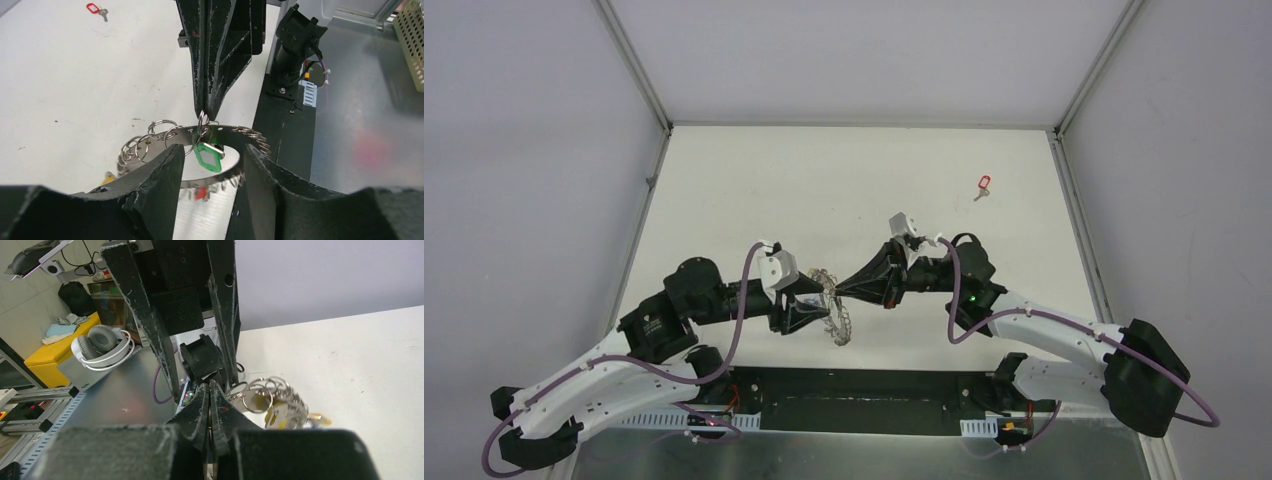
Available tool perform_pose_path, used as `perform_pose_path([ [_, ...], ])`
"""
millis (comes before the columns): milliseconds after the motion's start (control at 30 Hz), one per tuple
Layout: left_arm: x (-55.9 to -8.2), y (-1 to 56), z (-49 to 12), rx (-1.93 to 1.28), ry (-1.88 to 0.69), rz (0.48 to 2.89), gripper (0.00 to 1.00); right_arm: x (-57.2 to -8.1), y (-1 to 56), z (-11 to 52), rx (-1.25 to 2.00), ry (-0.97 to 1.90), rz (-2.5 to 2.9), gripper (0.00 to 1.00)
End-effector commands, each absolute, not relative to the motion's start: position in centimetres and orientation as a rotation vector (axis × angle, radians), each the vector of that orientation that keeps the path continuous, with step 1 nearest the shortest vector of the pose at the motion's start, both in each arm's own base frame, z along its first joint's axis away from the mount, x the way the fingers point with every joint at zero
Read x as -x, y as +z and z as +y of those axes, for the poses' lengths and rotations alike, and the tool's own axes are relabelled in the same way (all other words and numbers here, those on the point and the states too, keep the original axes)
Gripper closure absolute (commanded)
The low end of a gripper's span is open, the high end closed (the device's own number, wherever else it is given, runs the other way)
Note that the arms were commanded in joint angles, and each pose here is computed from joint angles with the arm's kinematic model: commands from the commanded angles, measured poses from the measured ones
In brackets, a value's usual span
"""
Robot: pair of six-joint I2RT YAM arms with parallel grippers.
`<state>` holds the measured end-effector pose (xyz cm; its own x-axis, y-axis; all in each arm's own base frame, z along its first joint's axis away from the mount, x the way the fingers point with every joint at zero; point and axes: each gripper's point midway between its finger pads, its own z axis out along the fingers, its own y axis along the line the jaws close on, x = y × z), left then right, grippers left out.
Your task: Put the keys on the keyring
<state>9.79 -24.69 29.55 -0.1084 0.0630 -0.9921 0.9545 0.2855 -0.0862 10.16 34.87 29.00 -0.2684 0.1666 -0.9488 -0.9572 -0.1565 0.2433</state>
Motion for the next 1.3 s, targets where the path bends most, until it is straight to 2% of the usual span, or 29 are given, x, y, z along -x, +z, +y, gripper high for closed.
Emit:
perform_pose_path([
  [0,-9.9,30.2,-24.3,-0.965,-1.02,1.451,0.53,-9.6,33.4,34.1,1.0,1.562,0.989,1.0],
  [233,-10.1,30.6,-24.9,-0.969,-1.027,1.464,0.72,-9.6,33.5,34.1,0.999,1.563,0.989,1.0],
  [367,-10.1,31.0,-25.3,-0.975,-1.039,1.464,0.79,-9.7,33.5,34.1,0.998,1.561,0.991,1.0],
  [500,-10.1,31.4,-25.6,-0.972,-1.057,1.456,0.79,-9.7,33.4,34.1,0.996,1.563,0.995,1.0],
  [700,-10.2,32.4,-25.4,-0.944,-1.057,1.429,0.75,-9.7,33.4,34.1,0.995,1.562,0.997,1.0],
  [833,-10.3,33.1,-25.1,-0.929,-1.05,1.411,0.64,-9.7,33.3,34.1,0.993,1.561,0.998,1.0],
  [900,-10.2,33.3,-25.0,-0.925,-1.051,1.403,0.63,-9.8,33.3,34.1,0.992,1.562,1.001,1.0],
  [1100,-9.9,33.6,-25.5,-0.94,-1.081,1.385,0.65,-9.8,33.2,34.1,0.993,1.561,1.002,1.0],
  [1267,-10.1,33.3,-25.9,-0.951,-1.08,1.389,0.7,-9.7,33.3,34.1,0.992,1.563,1.002,1.0],
])
